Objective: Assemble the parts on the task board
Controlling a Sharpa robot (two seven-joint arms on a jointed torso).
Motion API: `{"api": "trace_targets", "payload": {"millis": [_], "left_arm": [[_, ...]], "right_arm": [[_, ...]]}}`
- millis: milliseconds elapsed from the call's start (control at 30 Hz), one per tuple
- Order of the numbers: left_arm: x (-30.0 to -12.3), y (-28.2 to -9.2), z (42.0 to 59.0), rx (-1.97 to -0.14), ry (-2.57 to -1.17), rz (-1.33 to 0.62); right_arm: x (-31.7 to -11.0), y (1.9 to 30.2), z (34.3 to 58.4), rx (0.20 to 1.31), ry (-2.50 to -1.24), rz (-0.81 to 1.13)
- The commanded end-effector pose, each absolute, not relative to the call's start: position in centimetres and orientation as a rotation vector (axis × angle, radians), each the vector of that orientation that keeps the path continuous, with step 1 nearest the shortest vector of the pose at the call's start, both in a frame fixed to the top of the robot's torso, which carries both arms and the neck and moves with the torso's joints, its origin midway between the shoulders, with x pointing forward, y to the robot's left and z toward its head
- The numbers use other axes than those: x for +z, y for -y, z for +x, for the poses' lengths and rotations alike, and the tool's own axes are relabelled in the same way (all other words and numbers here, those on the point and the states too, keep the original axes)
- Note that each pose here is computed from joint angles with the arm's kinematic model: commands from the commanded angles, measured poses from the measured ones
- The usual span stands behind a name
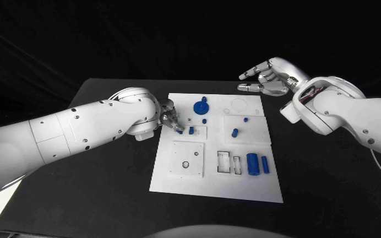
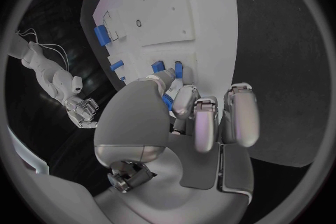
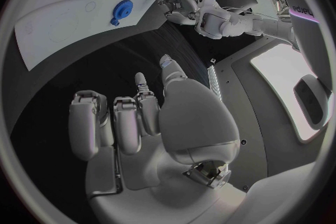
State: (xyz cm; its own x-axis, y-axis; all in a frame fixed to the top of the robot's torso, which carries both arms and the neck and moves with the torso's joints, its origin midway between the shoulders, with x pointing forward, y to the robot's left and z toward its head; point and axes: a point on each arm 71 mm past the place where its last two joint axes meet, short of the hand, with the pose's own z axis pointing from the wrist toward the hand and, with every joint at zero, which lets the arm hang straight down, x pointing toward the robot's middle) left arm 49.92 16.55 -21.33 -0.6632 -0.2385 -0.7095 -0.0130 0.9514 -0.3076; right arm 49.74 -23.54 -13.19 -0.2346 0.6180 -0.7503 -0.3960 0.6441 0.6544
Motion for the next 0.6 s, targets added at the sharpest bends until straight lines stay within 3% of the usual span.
{"api": "trace_targets", "payload": {"millis": [33, 600], "left_arm": [[-21.51, -16.47, 49.74, -0.333, -2.305, -0.135], [-21.62, -16.32, 49.74, -0.321, -2.318, -0.117]], "right_arm": [[-13.27, 23.41, 49.67, 0.967, -1.554, 0.185], [-13.34, 23.59, 49.74, 0.977, -1.559, 0.213]]}}
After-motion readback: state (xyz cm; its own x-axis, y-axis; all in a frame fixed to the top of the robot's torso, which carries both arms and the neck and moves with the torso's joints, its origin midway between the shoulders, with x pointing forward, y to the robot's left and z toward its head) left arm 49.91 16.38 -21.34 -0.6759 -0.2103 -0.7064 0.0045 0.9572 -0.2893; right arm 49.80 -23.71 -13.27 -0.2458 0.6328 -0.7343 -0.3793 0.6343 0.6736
